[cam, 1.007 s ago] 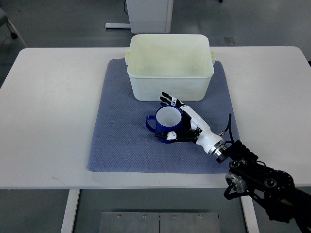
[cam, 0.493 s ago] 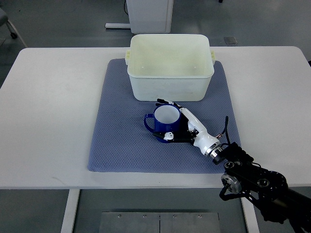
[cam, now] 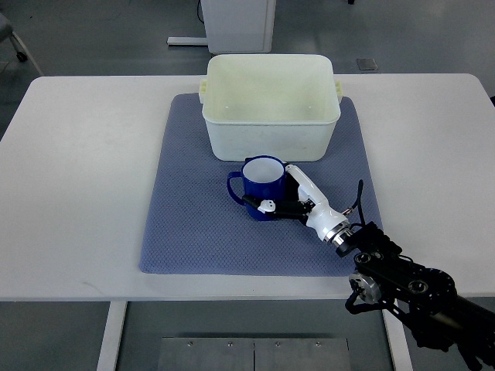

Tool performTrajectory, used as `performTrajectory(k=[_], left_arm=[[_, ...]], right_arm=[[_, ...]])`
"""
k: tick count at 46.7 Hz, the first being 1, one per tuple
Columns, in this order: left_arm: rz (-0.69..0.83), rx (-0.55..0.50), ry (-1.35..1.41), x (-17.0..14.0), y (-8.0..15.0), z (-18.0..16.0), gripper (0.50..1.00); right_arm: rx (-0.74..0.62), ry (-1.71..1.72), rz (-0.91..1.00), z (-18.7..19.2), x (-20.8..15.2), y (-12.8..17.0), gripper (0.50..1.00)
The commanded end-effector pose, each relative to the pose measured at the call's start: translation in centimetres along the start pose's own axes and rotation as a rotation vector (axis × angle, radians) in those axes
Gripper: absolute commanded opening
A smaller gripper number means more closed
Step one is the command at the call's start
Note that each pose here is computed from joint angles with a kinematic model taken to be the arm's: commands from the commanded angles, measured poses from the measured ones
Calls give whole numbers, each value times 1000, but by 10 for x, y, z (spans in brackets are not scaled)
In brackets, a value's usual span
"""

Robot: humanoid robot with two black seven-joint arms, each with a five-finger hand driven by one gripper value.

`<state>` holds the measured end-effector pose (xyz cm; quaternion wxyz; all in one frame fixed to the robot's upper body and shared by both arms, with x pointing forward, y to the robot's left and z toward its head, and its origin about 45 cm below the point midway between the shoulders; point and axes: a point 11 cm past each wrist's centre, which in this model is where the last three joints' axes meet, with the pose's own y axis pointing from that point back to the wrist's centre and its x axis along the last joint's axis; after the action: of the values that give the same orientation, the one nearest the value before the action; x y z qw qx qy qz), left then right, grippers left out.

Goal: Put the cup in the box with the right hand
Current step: 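Close the right hand's fingers to grip the blue mug, then lift the blue mug with the right hand over the white tub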

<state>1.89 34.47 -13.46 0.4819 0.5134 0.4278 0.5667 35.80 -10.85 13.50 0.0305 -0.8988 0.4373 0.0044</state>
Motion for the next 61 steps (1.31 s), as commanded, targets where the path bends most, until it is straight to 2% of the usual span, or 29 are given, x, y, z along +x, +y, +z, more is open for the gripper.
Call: performTrajectory(k=[1, 18, 32, 42, 46, 52, 61], left_arm=[[0, 0, 2, 0, 0, 0, 1000], [0, 0, 2, 0, 0, 0, 1000], [0, 0, 1, 0, 0, 0, 1000], [0, 0, -2, 0, 0, 0, 1000], [0, 0, 2, 0, 0, 0, 1000], [0, 0, 2, 0, 0, 0, 1000], [0, 0, 2, 0, 0, 0, 1000]], right_arm=[[19, 24, -5, -12, 11, 2, 500], [67, 94, -14, -49, 44, 22, 500], [148, 176, 14, -105, 84, 30, 500], [252, 210, 14, -160, 99, 18, 500], [251, 228, 12, -172, 101, 11, 500], [250, 241, 6, -185, 98, -3, 500], [210, 233, 55, -181, 96, -29, 500]])
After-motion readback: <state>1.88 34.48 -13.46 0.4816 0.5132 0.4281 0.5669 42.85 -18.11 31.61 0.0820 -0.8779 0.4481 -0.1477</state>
